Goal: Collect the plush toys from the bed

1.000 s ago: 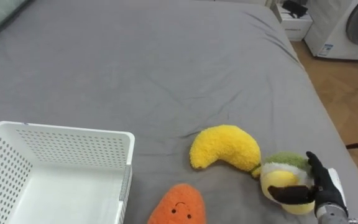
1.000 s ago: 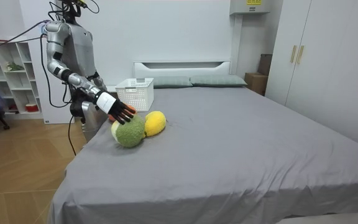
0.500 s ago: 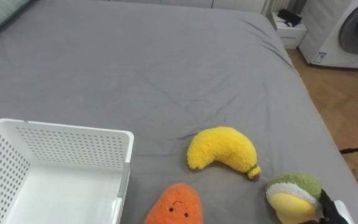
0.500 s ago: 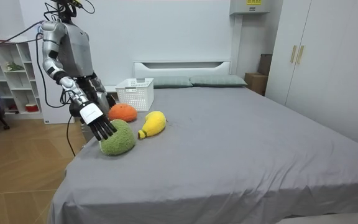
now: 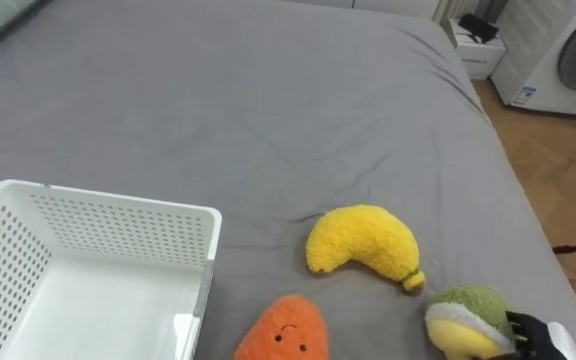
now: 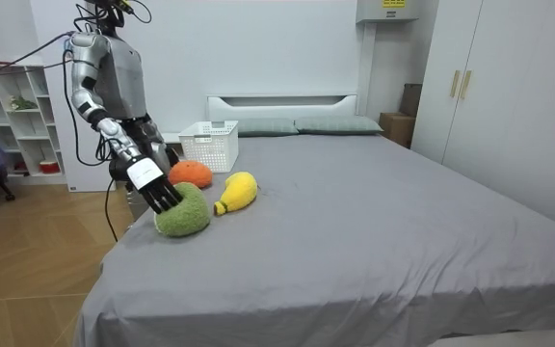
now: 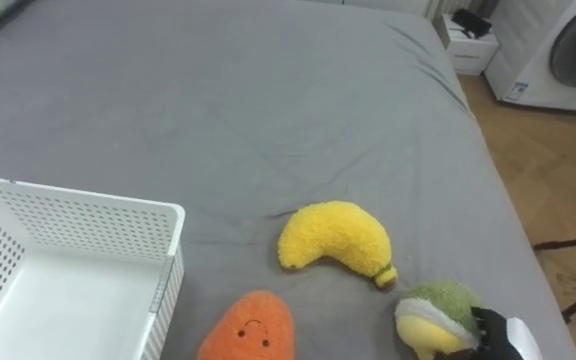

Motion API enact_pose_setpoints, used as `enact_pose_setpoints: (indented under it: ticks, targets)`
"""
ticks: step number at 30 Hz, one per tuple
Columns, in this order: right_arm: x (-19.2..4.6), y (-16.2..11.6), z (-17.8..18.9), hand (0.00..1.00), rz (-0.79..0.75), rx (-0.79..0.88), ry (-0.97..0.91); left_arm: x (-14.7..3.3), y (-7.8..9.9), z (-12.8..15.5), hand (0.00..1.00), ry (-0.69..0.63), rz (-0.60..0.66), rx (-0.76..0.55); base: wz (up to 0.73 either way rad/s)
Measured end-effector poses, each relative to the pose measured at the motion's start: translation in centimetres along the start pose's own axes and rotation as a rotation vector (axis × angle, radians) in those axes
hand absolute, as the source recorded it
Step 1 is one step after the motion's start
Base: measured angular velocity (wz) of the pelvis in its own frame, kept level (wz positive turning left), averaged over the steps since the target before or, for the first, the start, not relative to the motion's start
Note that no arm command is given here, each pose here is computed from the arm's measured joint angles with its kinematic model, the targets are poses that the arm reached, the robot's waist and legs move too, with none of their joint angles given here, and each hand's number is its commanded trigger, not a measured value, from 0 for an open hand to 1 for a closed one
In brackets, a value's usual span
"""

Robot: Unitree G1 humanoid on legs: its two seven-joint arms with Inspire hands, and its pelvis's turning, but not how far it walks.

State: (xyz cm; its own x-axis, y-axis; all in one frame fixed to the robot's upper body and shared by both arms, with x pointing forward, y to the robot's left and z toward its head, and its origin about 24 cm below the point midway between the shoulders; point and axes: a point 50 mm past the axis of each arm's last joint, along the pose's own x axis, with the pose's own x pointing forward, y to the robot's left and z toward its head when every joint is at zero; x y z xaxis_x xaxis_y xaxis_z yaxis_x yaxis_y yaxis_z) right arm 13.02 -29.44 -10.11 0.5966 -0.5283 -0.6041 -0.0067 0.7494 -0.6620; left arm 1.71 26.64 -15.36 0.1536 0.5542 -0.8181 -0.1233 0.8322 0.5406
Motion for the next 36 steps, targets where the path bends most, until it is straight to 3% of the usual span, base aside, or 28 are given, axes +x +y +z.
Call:
enact_pose_setpoints:
  ticks: [10,26,36]
  targets:
    - [0.0,0.1,-0.1,1.00,0.000,0.002,0.006,-0.2,0.0,-1.4,0.00,0.035,-0.005,0.009,0.06]
    - [0.1,-0.1,0.1,1.00,-0.017,0.017,-0.002,-0.1,0.6,-1.3,0.00,0.037,0.026,-0.028,0.00]
    - [-0.4,-3.1,4.8,1.00,-0.129,0.110,-0.202,0.1,1.4,-1.0,0.00,0.031,0.052,-0.037,-0.04]
